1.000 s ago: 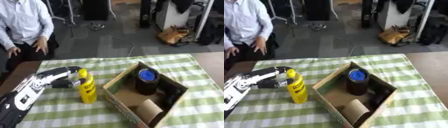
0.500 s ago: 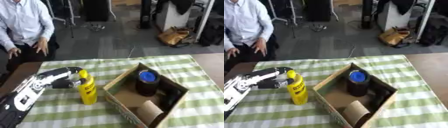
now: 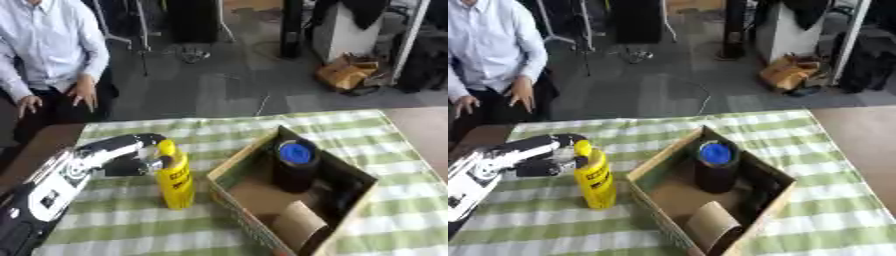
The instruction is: Pick up objects on the table and place them in the box.
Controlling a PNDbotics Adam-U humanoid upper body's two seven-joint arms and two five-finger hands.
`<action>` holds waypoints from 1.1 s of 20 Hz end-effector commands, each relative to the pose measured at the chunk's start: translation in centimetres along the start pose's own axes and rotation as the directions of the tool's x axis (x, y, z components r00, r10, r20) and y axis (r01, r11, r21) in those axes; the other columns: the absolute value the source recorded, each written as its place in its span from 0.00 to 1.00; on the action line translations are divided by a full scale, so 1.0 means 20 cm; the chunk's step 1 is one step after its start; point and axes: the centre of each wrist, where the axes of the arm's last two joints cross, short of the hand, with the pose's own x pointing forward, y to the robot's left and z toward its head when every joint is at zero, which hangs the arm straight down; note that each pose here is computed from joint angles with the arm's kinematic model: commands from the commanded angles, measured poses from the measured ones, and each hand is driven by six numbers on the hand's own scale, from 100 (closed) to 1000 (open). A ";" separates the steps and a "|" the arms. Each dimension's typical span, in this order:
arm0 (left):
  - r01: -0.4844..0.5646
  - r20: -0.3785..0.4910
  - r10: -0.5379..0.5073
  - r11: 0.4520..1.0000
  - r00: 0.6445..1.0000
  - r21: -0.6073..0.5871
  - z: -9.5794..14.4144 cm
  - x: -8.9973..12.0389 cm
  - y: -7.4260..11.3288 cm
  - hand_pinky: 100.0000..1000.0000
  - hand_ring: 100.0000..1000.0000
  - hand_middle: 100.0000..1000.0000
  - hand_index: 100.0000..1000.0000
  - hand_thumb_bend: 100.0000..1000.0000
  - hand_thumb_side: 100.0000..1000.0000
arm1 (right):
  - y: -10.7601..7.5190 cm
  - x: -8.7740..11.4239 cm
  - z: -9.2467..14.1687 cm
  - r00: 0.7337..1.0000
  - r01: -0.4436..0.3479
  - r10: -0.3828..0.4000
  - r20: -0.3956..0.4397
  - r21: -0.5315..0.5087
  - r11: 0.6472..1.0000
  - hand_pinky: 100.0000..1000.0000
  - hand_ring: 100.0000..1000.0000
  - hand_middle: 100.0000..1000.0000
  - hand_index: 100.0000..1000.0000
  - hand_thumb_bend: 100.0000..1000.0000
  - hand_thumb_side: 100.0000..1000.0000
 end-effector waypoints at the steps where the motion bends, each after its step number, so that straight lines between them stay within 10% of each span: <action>1: 0.015 0.009 -0.015 0.999 1.000 0.037 0.01 0.02 0.08 1.00 1.00 1.00 1.00 0.19 1.00 | 0.02 0.02 -0.03 0.999 0.038 -0.037 0.030 -0.024 0.999 0.77 0.70 0.65 0.55 0.00 1.00; 22: 0.008 0.012 -0.008 1.000 1.000 0.029 -0.01 0.04 0.08 1.00 1.00 1.00 1.00 0.18 1.00 | 0.01 0.02 -0.03 0.999 0.043 -0.042 0.029 -0.027 0.999 0.77 0.70 0.65 0.54 0.00 0.99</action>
